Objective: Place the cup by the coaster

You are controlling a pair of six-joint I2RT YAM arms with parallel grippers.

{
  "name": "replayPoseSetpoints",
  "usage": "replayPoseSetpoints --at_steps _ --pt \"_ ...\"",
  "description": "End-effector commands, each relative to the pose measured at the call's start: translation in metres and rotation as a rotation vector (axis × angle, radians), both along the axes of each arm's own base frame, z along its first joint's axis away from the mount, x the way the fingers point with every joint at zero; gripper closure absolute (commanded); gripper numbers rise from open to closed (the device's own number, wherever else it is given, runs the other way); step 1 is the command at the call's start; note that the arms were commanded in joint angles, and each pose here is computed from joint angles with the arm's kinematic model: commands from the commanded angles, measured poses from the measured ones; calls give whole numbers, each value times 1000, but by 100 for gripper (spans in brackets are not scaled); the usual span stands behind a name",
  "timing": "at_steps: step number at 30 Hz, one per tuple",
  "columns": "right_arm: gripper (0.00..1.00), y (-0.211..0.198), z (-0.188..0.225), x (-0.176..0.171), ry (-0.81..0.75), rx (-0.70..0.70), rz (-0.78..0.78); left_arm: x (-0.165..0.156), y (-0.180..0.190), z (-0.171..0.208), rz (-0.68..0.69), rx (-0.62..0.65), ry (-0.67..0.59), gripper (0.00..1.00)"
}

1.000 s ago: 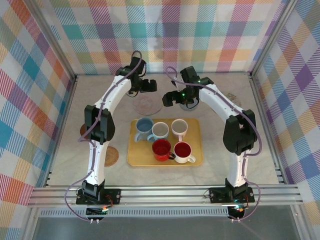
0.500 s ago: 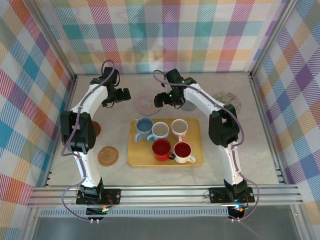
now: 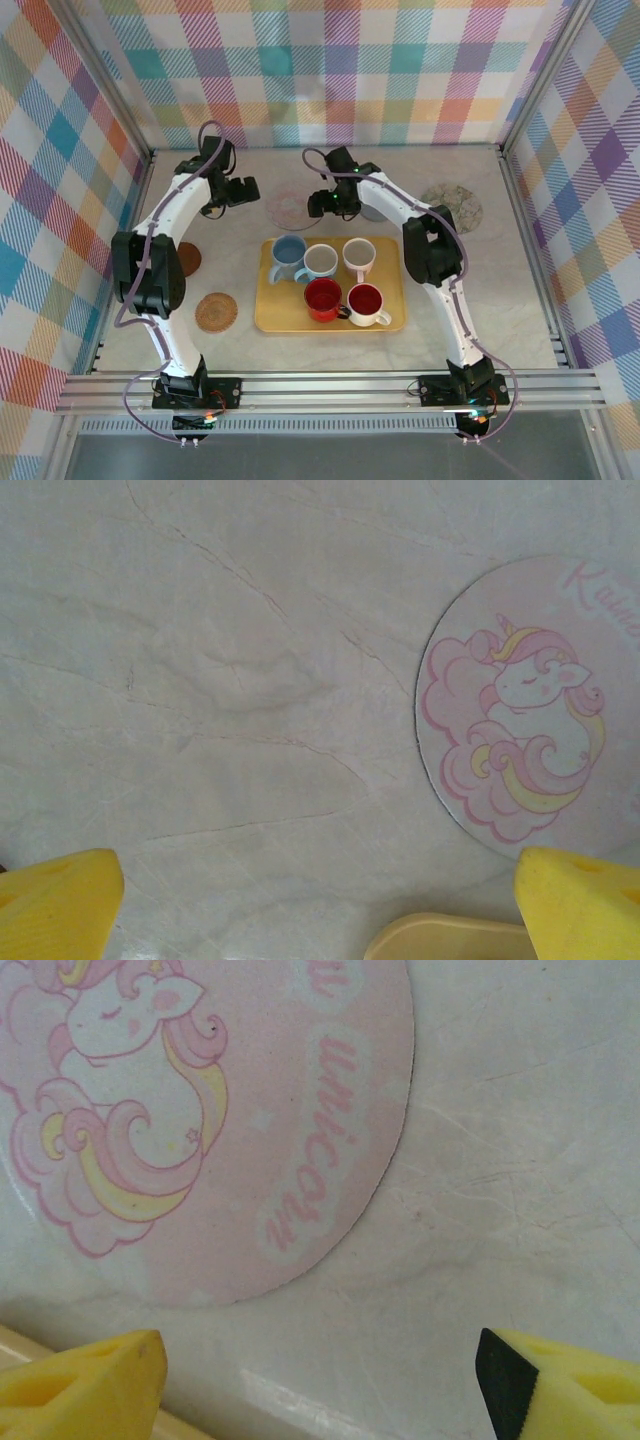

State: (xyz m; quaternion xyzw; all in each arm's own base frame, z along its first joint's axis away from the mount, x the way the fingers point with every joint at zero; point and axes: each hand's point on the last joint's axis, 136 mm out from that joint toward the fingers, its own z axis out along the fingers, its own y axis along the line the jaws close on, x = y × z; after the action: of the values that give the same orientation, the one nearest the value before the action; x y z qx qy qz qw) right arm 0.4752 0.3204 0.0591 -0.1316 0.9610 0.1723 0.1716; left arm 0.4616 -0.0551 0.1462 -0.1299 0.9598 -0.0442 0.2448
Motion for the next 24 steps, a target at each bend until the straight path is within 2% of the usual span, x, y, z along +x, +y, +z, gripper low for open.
replayPoseSetpoints --at_steps 1,7,18,21,24 --pt "19 14 0 13 -38 13 -7 -8 2 7 -13 14 -11 0" --pt "21 27 -13 19 -52 9 30 -13 3 7 -13 21 -3 0" --pt "30 34 -41 11 -2 -38 82 -10 5 6 -1 27 -2 0" --pt "34 26 -51 8 17 -93 68 -12 5 4 -2 30 6 0" --pt "41 10 -59 7 19 -187 31 -12 6 1 -1 36 12 0"
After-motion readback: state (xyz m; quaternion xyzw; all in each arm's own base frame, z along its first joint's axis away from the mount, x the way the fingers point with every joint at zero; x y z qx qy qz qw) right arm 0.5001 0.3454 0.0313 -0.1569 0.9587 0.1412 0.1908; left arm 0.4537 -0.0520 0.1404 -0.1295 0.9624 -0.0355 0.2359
